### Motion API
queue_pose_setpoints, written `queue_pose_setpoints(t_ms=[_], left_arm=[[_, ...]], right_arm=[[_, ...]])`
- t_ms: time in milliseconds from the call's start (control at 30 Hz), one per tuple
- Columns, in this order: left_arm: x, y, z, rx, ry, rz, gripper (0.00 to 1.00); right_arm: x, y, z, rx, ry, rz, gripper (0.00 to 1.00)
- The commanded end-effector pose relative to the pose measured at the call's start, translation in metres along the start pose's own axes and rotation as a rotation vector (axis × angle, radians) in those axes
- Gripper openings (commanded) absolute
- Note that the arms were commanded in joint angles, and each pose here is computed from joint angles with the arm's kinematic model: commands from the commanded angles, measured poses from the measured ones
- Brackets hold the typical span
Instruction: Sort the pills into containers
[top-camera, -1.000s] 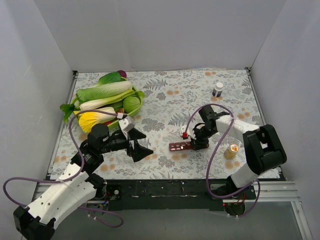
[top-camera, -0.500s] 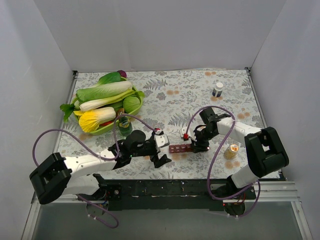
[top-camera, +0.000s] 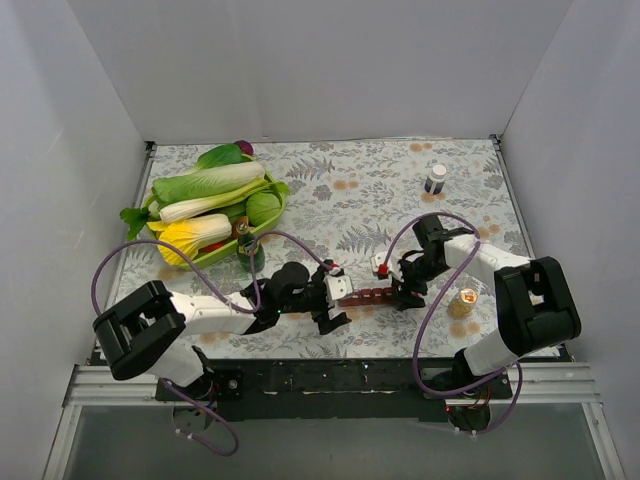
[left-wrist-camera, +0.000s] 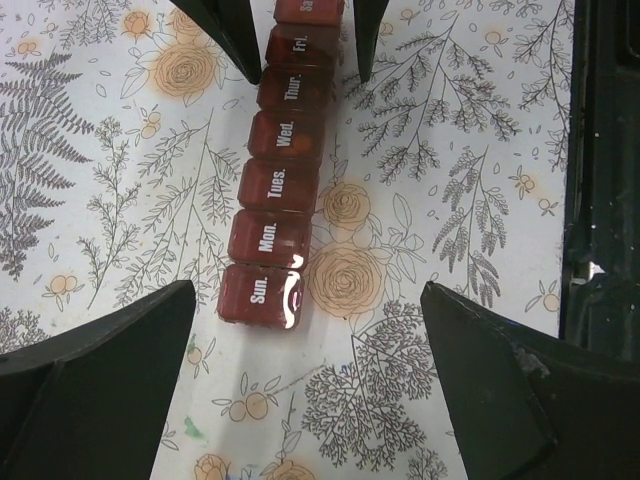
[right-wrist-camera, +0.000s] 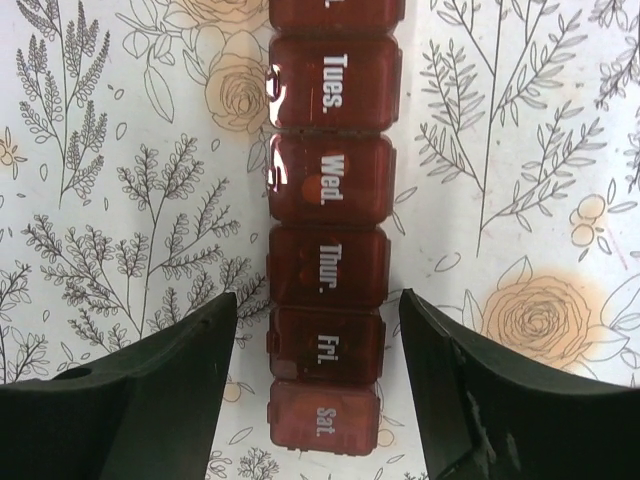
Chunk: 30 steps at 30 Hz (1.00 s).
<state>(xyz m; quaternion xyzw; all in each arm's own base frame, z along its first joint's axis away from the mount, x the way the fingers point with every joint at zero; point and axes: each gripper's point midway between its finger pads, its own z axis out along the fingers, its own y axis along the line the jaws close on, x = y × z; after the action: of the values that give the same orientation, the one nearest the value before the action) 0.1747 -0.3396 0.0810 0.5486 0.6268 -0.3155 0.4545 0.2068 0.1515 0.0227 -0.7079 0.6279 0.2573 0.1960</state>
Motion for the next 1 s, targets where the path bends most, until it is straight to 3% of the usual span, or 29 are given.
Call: queue_pose_setpoints(t_ms=[0, 433, 967], left_arm=[[-0.026, 0.013, 0.013, -0.036, -0.064, 0.073, 0.98], [-0.006, 0.019, 0.054, -0.029, 0.026, 0.137, 0.97], [0.005, 0.012, 0.079, 0.002, 0.064, 0.090, 0.68]], right_arm=[[0.001, 0.009, -0.009, -0.019, -0.039, -0.046, 0.72], [0.004, 0.014, -0.004, -0.008, -0.073, -0.067, 0.54], [0.003, 0.007, -0.002, 0.022, -0.084, -0.042, 0.43]])
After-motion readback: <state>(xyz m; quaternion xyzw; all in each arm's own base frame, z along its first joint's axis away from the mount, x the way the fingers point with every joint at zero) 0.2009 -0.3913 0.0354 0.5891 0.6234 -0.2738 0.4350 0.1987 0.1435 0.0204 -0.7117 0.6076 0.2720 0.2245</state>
